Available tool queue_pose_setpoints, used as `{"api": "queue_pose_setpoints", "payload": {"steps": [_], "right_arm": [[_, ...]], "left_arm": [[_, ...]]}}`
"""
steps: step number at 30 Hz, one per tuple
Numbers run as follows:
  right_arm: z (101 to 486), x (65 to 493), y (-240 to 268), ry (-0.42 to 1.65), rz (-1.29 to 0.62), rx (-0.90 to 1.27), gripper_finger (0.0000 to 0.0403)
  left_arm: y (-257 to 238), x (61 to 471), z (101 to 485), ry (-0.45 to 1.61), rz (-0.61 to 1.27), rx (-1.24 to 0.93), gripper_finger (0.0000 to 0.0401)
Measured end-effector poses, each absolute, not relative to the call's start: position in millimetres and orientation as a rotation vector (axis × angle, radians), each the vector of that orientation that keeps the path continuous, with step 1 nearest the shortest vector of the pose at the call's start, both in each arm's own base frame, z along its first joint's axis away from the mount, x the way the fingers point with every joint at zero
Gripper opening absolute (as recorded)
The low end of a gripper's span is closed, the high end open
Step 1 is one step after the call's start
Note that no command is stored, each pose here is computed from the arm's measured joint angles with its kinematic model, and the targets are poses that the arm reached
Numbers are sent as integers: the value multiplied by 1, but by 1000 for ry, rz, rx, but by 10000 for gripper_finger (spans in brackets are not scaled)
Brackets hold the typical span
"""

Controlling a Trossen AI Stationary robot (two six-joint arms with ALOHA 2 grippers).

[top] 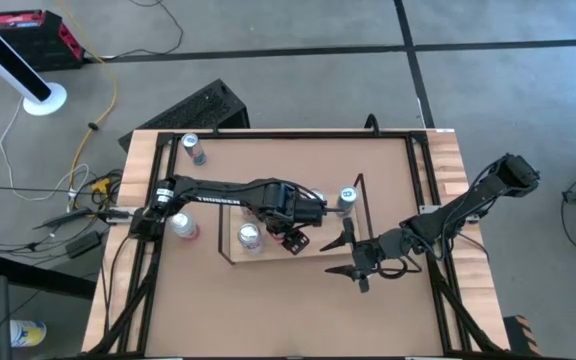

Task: Place canned beverage on shelf
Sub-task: Put the orange soda can on the shelf aligned with the other pink soda can

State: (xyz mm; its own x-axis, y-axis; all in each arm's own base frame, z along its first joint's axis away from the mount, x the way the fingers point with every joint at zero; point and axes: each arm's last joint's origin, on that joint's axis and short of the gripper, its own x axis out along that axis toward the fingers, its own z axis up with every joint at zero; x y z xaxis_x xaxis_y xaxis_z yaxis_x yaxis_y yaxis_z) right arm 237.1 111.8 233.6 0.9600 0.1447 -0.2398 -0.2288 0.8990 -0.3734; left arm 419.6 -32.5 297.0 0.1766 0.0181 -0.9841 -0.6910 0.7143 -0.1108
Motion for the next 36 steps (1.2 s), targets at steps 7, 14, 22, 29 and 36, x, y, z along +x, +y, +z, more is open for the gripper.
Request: {"api": "queue_pose_setpoints", "payload": {"steps": [7,14,22,29,36], "right_arm": [[234,237,112,209,195,-410,276],[234,237,112,209,195,-413,276],[234,237,112,208,196,-418,276],[234,237,112,208,196,-418,276],[234,237,112,208,196,-418,276]], "left_arm": [[-33,420,297,1298,602,-706,314],[-33,419,297,1300,597,-699,314],[-33,419,297,1300,597,-699,314],[-32,419,297,1300,598,-702,318],[-33,419,299,1302,596,-726,349]]}}
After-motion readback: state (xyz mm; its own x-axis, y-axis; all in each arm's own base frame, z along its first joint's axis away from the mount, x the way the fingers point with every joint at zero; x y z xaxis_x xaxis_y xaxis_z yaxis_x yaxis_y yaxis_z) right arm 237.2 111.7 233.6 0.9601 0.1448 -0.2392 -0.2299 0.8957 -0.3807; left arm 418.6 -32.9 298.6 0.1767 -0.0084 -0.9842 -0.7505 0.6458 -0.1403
